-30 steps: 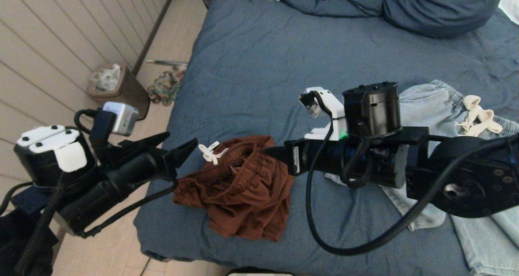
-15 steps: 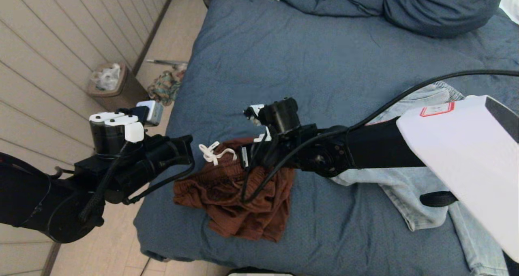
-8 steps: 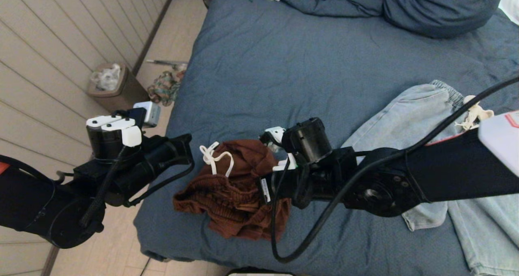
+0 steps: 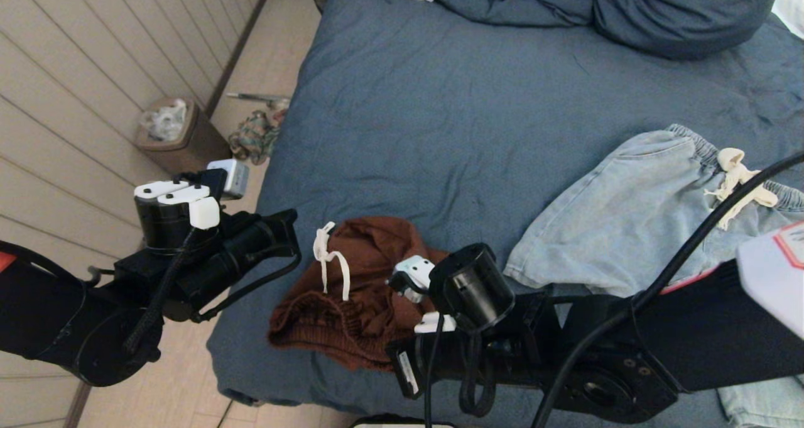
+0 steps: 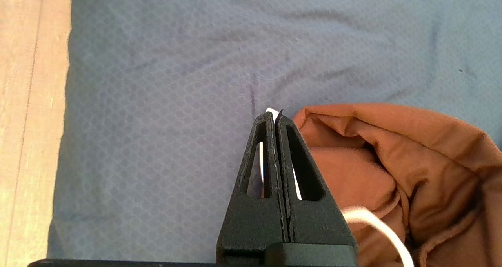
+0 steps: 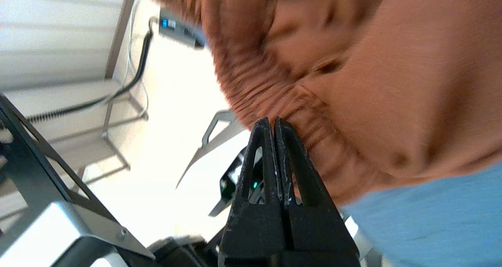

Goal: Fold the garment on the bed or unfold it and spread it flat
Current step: Fold the brown shorts

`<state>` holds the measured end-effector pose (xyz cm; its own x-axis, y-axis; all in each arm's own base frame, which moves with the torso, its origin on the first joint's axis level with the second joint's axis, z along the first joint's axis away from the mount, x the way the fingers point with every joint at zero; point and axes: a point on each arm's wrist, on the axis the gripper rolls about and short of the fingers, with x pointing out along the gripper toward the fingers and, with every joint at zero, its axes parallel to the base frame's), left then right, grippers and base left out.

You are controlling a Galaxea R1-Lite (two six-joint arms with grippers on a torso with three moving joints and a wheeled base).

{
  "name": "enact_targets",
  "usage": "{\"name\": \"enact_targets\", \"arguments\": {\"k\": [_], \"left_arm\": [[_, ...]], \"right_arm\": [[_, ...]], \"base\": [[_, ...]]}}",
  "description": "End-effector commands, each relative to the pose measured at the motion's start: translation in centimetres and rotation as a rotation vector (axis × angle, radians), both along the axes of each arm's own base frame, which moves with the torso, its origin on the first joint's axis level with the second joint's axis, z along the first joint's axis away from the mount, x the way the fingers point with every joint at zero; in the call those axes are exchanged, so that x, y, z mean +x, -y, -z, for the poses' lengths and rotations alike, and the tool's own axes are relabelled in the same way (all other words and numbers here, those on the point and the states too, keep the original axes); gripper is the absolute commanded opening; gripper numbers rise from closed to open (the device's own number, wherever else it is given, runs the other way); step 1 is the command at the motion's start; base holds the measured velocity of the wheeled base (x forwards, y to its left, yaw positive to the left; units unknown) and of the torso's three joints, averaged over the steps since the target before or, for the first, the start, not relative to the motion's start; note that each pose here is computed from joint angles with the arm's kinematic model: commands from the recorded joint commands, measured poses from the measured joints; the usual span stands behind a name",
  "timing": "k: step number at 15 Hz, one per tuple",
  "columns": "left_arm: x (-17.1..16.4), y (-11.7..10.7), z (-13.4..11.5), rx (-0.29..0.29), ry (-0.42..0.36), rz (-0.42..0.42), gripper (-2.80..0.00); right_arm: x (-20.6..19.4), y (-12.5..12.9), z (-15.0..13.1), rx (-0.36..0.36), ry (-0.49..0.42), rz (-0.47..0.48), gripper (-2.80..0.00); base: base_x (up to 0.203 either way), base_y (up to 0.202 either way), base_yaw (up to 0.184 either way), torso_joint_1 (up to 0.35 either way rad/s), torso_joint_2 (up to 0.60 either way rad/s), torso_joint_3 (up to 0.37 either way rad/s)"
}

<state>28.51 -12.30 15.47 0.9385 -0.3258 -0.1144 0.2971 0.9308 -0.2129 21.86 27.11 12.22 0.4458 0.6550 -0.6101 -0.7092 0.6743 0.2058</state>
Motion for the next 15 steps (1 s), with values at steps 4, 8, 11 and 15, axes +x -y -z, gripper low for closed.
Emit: {"name": "enact_targets", "arguments": {"k": [4, 8, 11, 15], "left_arm": [[-0.3, 0.0, 0.8, 0.009, -0.025, 0.01, -2.8], [-0.6, 0.9, 1.2, 0.015, -0.039, 0.039, -2.8], [0.2, 1.2, -1.1, -0.011, 0.031, 0.027, -2.8], [0.5, 4.2, 0.7, 0.053, -0.107, 0.113, -2.8]], "right_arm": [[-1.6, 1.1, 2.9, -0.05, -0.056, -0.008, -2.8], [-1.8, 3.0, -1.7, 0.056, 0.04, 0.018, -2.8], [-1.3, 3.0, -6.7, 0.182, 0.15, 0.026, -2.8], [0.7, 0.5, -6.6, 0.166, 0.13, 0.024, -2.8]], "base": [[0.0, 0.0, 0.0, 0.0, 0.0, 0.0], [0.0, 0.0, 0.0, 0.0, 0.0, 0.0], [0.0, 0.0, 0.0, 0.0, 0.0, 0.0], [0.0, 0.0, 0.0, 0.0, 0.0, 0.0]]}}
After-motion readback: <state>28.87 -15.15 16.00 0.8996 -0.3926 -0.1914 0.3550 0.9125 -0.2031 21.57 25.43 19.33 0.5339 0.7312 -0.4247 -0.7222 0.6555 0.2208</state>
